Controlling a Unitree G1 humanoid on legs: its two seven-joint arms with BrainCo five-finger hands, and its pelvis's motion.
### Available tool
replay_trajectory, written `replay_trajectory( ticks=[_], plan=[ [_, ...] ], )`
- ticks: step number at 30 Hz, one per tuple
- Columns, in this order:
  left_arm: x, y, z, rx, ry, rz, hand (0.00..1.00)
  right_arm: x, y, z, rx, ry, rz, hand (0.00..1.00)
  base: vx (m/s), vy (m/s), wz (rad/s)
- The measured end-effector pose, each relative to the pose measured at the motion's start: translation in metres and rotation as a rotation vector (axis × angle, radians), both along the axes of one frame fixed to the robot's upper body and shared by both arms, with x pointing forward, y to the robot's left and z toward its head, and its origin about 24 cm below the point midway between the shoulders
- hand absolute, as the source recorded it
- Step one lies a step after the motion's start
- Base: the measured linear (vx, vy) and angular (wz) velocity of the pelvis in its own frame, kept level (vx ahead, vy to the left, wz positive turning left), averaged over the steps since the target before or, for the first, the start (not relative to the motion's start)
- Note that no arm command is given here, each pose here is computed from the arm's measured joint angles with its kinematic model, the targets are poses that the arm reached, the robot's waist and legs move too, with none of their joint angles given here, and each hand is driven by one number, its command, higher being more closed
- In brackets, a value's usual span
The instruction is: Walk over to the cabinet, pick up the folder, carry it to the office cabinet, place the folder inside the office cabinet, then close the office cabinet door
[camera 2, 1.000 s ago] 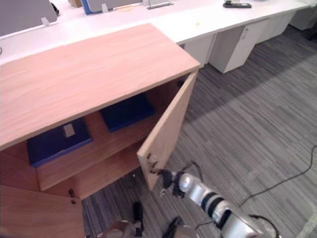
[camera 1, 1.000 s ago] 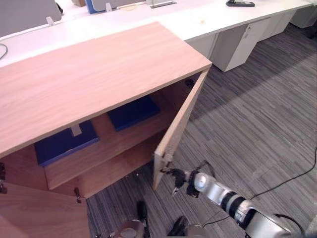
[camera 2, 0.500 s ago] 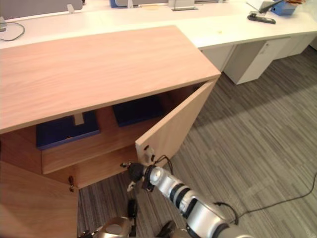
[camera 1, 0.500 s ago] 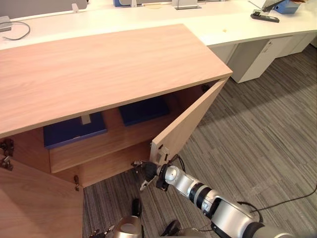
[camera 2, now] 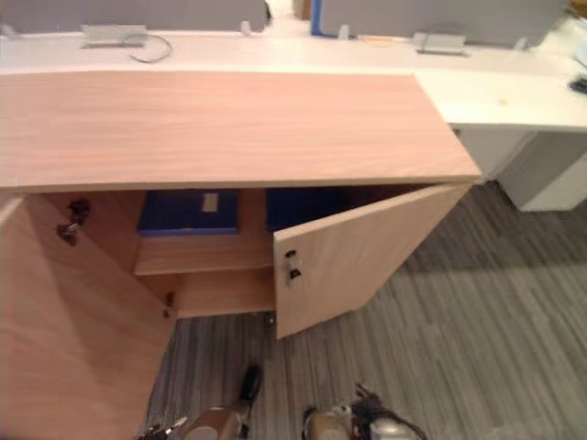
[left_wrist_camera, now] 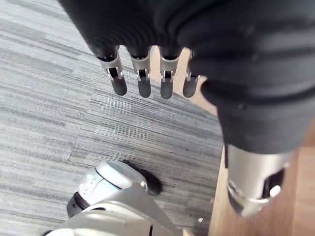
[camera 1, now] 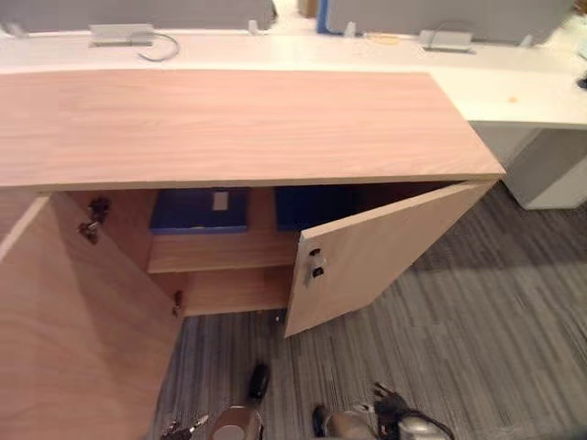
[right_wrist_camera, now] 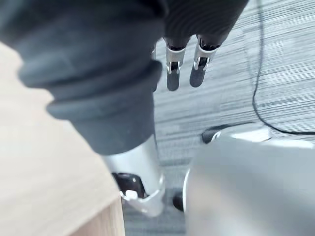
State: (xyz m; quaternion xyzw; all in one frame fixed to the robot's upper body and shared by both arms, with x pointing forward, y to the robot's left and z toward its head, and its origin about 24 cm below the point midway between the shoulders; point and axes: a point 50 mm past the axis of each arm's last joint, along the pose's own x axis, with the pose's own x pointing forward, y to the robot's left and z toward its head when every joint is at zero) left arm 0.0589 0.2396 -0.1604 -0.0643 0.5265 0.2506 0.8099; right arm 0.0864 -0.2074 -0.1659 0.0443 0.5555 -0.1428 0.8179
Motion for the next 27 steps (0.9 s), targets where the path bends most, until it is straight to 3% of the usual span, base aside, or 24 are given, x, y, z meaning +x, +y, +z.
replay_trajectory(
  ticks=[3, 6, 14, 19, 23, 27],
  plan=[
    [-0.017, -0.001, -0.002, -0.024, 0.011, 0.127, 0.00, -0.044, 0.004, -0.008, 0.067, 0.082, -0.266, 0.00, 0.08, -0.070, 0.36],
    [-0.025, -0.001, -0.003, -0.033, 0.018, 0.185, 0.00, -0.064, 0.009, -0.010, 0.075, 0.128, -0.351, 0.00, 0.07, 0.009, 0.23],
    [-0.029, -0.002, -0.004, -0.048, 0.005, 0.264, 0.00, -0.065, 0.014, -0.010, 0.084, 0.122, -0.393, 0.00, 0.02, -0.001, 0.39],
    [-0.012, -0.005, -0.002, -0.064, -0.050, 0.287, 0.00, -0.054, 0.011, -0.008, 0.073, 0.075, -0.411, 0.00, 0.01, 0.011, 0.86],
    [-0.007, -0.007, -0.001, -0.063, -0.062, 0.257, 0.00, -0.037, 0.008, -0.005, 0.061, 0.015, -0.402, 0.00, 0.08, 0.122, 0.22],
    [-0.010, -0.012, -0.004, -0.072, -0.026, 0.213, 0.00, -0.050, 0.002, -0.006, 0.053, 0.049, -0.461, 0.00, 0.05, 0.161, 0.47]
  ],
)
